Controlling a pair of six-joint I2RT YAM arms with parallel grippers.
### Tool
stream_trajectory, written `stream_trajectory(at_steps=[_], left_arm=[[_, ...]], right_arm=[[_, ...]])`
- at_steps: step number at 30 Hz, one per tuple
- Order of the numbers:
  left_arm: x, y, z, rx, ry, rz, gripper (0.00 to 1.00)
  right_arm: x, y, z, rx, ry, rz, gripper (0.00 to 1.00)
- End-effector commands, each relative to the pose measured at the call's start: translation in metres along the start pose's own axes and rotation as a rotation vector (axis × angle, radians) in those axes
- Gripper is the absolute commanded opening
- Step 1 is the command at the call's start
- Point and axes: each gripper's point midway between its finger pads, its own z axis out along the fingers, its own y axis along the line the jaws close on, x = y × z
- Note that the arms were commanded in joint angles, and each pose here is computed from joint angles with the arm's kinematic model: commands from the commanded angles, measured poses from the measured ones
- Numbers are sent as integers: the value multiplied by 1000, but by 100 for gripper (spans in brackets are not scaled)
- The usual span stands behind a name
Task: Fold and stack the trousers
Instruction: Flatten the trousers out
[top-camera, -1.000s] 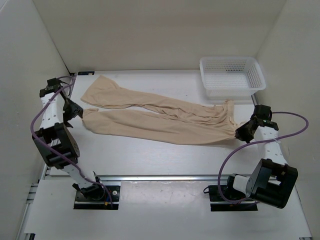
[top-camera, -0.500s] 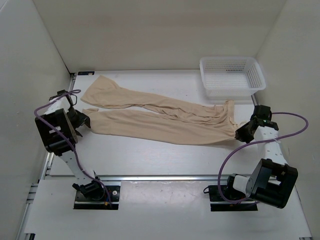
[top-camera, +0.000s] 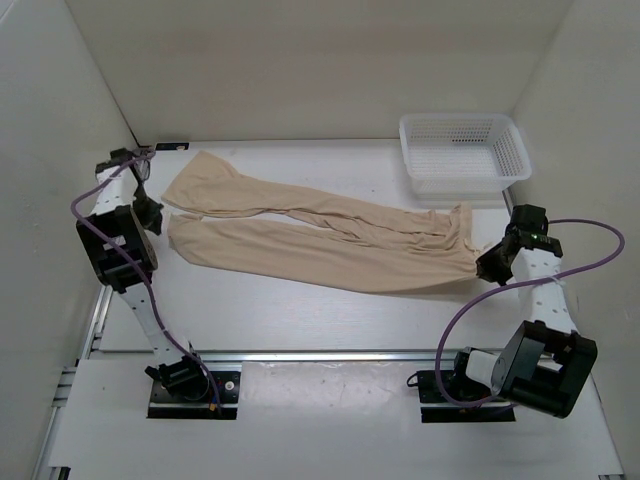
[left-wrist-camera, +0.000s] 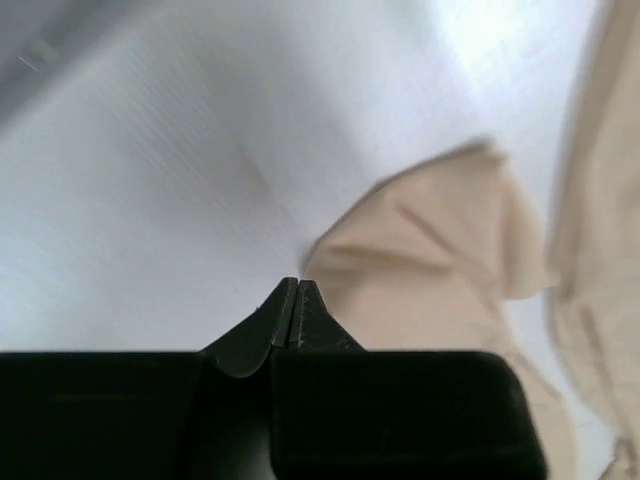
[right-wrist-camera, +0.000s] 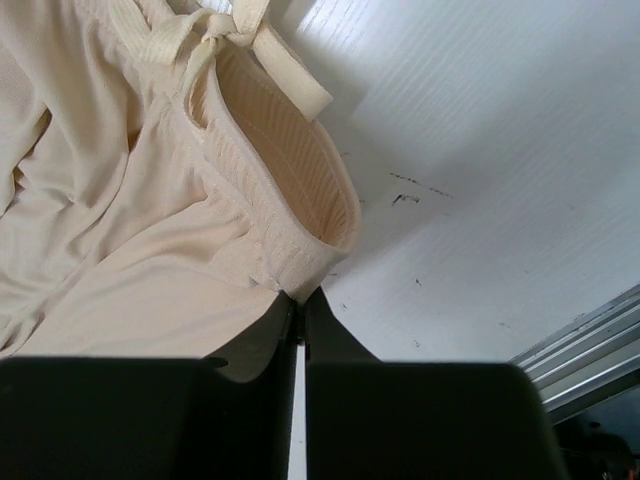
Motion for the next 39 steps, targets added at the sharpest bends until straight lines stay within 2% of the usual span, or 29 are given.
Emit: stream_trajectory(at_steps=[1, 2, 5, 8, 9, 10, 13, 14, 15, 17, 19, 22, 26, 30, 32, 33, 34, 35, 38, 39], left_arm=[[-54, 19, -95, -30, -271, -57, 10], [-59, 24, -119, -17, -327, -72, 10], [-63, 37, -154, -13, -411, -88, 10], [-52, 39, -143, -13, -380, -69, 12], [-51, 32, -140, 27, -378, -60, 15], [-41, 19, -133, 97, -323, -34, 18], [-12, -16, -95, 251, -192, 67, 34], [13, -34, -85, 330, -100, 119, 40], [24, -39, -71, 321, -54, 137, 58], [42, -54, -59, 343, -11, 204, 78], [56, -59, -44, 343, 50, 217, 90], [63, -53, -32, 317, 72, 217, 92], [62, -38, -13, 218, 63, 193, 89], [56, -38, 2, 170, 55, 167, 79], [53, -40, 11, 155, 59, 168, 60], [49, -40, 13, 145, 48, 167, 46], [43, -41, 9, 133, 38, 167, 24], [40, -39, 7, 117, 39, 178, 10], [22, -30, -25, 70, -30, 173, 10], [11, -28, -53, 90, -97, 163, 10]], right_arm=[[-20, -6, -14, 36, -80, -9, 0], [-22, -8, -14, 40, -82, -1, 0], [-24, -12, -14, 52, -89, 0, 0], [-25, -15, -12, 67, -88, -9, 0], [-25, -15, -12, 67, -88, -9, 0], [-24, -15, -10, 72, -80, -10, 0], [-22, -14, -8, 63, -74, -10, 0], [-21, -13, -8, 54, -68, -10, 0], [-19, -11, -6, 49, -54, -11, 0], [-20, -8, -6, 35, -55, -11, 0], [-19, -7, -6, 28, -50, -11, 0], [-18, -8, -8, 22, -58, -19, 0], [-17, -7, -15, -2, -77, -18, 0], [-17, -7, -20, -18, -100, -17, 0], [-16, -5, -23, -32, -101, -17, 0], [-15, -4, -23, -41, -95, -18, 0], [-16, -4, -25, -46, -104, -26, 0], [-16, -4, -25, -46, -104, -26, 0], [-19, -2, -29, -56, -120, -35, 0], [-18, -3, -29, -51, -112, -35, 0]])
